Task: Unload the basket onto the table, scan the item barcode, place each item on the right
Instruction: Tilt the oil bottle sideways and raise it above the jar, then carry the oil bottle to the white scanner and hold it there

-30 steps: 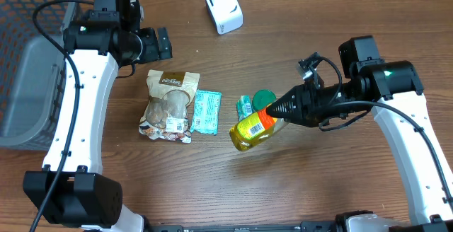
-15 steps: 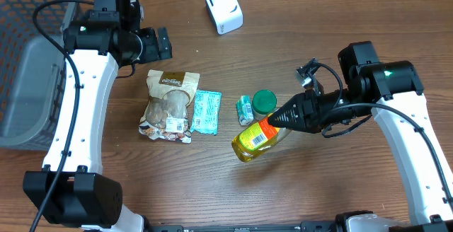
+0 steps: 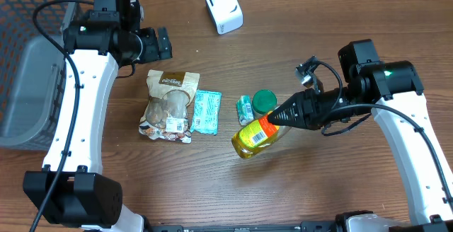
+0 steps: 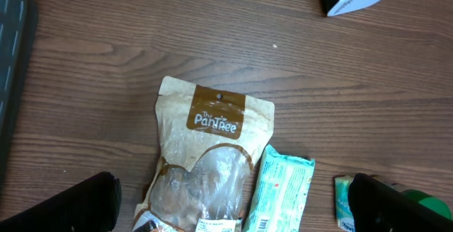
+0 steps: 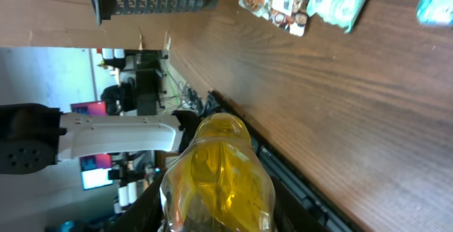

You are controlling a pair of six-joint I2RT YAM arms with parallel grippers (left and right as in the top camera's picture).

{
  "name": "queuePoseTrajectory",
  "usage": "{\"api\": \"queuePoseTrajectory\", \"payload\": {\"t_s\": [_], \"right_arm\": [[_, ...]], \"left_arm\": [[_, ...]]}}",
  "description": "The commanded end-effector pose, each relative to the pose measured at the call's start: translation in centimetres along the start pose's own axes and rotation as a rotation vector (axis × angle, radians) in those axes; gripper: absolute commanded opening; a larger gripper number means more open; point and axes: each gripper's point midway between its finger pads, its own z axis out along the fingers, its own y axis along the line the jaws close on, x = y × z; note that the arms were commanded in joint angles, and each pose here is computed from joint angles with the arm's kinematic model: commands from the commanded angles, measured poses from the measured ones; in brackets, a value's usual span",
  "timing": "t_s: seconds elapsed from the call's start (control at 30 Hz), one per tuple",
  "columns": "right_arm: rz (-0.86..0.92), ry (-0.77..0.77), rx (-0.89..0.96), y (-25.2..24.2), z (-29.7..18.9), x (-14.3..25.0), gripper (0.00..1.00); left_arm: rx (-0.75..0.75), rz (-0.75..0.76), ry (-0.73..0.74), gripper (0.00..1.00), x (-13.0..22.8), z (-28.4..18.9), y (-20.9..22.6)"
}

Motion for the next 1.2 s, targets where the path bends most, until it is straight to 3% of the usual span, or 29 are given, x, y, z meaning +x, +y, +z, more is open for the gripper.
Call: {"api": "queuePoseTrajectory", "payload": {"t_s": [0.0,0.43,0.5,0.57,0.7,0.9,1.07,1.17], "right_arm": [[-0.088,-0.048,-0.005,1.2,-0.7,-0.9,0.3],[-0.311,-0.185,0.042,1.1,-1.2,-5.2,0.3],[-0.349,-0.226,0.043,1.5,-1.5,-6.5,0.18],[-0.272,-0.268,0.047,1.5,-1.8,-7.7,0.1],[-0.221,-0.394,0.117,2.6,-3.3,-10.7,0.04],[-0.353,-0.542,0.291,6.7,-6.0,-13.0,0.04],[-0.45,-0.733,0.555,7.4,-7.0,-16.3,0.05],[-0.565,-0.767,0.677,7.4,-6.2,-18.2,0.06]], "left_arm": [[0.014,0.012,-0.008,1.0,-0.3,-0.3,-0.2],[0.014,0.012,-0.008,1.0,-0.3,-0.3,-0.2],[0.014,0.012,-0.008,1.0,-0.3,-0.3,-0.2],[0.014,0.012,-0.008,1.0,-0.3,-0.3,-0.2],[0.014,0.012,-0.007,1.0,-0.3,-0.3,-0.2],[0.014,0.012,-0.008,1.0,-0.3,-0.3,-0.2],[0.014,0.012,-0.008,1.0,-0.3,-0.3,-0.2],[0.014,0.012,-0.008,1.0,-0.3,-0.3,-0.2]]}}
